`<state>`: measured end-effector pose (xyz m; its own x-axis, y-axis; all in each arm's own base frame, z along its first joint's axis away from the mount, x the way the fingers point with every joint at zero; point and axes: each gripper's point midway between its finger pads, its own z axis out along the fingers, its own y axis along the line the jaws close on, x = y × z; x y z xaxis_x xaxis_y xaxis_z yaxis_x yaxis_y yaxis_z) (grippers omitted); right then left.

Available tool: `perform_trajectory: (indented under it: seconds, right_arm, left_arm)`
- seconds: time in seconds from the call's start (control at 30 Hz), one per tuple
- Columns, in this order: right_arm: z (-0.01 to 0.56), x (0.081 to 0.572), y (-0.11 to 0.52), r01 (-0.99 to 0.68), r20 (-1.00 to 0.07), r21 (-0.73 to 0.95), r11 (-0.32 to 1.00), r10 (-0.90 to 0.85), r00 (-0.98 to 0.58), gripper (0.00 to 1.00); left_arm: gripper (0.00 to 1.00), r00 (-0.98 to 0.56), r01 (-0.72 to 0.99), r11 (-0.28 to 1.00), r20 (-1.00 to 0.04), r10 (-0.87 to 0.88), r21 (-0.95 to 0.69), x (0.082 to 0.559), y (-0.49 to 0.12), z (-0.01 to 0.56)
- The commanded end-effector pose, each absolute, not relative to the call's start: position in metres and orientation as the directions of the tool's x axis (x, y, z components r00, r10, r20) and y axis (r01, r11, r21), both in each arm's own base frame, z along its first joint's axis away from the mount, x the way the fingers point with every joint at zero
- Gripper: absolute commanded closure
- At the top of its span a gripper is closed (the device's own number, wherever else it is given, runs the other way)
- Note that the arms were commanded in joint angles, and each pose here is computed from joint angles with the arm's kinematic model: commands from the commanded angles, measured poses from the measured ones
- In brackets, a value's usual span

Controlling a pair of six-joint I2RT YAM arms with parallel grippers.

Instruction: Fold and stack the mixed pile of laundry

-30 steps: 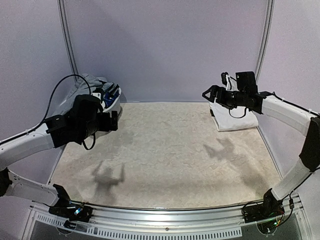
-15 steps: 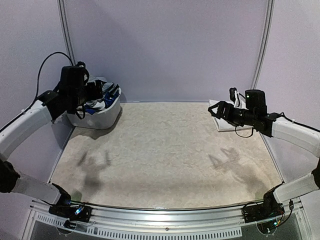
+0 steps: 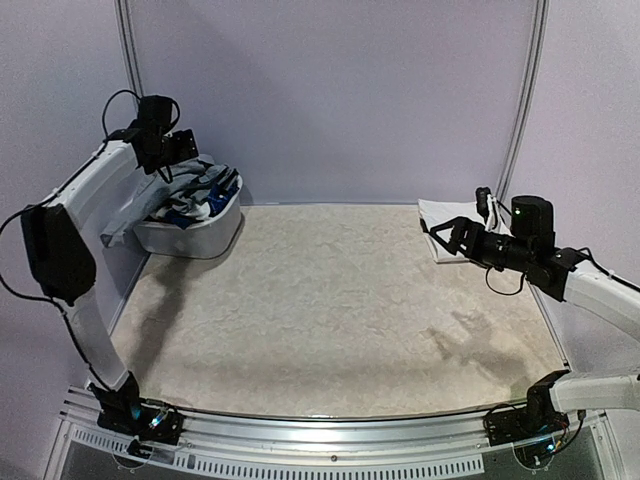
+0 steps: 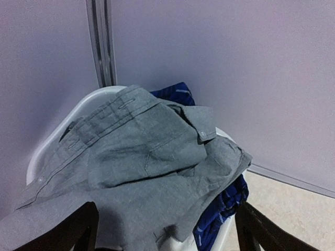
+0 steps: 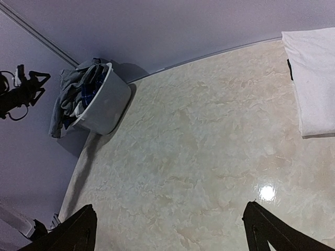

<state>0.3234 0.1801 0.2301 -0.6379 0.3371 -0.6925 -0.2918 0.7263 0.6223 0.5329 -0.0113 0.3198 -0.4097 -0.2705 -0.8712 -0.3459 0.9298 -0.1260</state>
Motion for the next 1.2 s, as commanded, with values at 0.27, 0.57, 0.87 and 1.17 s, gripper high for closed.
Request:
perform_trajectory:
  seconds: [0.27,0.57,0.87,1.17]
  right_arm:
    - [0.215,0.317,0.173,-0.267,-0.691,0.599,0.755,0.319,-0.649,0.01]
    - [0.2,0.325,0.179,-0.253,-0.666,0.606,0.754,0.307,-0.679,0.01]
    - [0.197,0.325,0.177,-0.241,-0.665,0.598,0.764,0.305,-0.682,0.01]
    - [0.2,0.324,0.174,-0.235,-0.669,0.591,0.772,0.305,-0.678,0.01]
  left_arm:
    - [0.12,-0.523,-0.368,0.915,-0.777,-0.35,-0.165,0.584,0.021,0.273]
    - [0.24,-0.523,-0.339,0.915,-0.764,-0.377,-0.219,0.604,0.025,0.26]
    - [0.53,-0.493,-0.326,0.909,-0.773,-0.399,-0.261,0.62,0.021,0.256]
    - [1.0,-0.446,-0.315,0.901,-0.792,-0.417,-0.298,0.625,0.028,0.275]
